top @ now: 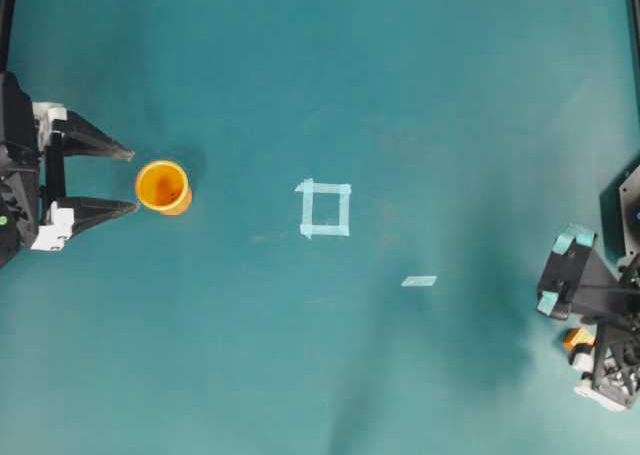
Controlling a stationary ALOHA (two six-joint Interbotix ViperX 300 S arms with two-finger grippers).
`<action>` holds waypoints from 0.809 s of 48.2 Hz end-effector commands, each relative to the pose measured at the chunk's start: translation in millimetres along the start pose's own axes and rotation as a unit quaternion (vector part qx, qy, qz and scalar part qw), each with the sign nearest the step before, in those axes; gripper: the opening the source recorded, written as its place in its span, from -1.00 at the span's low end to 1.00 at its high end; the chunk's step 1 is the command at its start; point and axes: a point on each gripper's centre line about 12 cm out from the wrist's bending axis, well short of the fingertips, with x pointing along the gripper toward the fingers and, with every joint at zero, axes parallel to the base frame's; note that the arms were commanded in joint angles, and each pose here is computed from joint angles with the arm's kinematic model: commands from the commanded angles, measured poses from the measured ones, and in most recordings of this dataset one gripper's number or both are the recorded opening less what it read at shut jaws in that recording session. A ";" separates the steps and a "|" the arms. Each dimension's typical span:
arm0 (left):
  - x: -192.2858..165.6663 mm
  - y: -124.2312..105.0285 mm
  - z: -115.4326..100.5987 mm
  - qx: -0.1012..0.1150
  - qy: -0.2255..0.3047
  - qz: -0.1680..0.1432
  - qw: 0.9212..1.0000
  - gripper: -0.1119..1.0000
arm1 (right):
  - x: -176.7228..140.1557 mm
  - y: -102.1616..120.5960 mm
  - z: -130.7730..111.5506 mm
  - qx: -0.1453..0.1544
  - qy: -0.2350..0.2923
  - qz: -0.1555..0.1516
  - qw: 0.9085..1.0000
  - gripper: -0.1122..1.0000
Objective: Hold the block with right arm and the cup with left arm, then put the block into the cup.
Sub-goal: 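Grasp the orange cup with the left gripper and the cube with the right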
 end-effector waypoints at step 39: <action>63.1 -8.7 -10.3 -0.013 0.125 0.002 0.992 0.75 | 0.0 12.7 -13.7 0.027 -0.002 0.002 1.000 0.34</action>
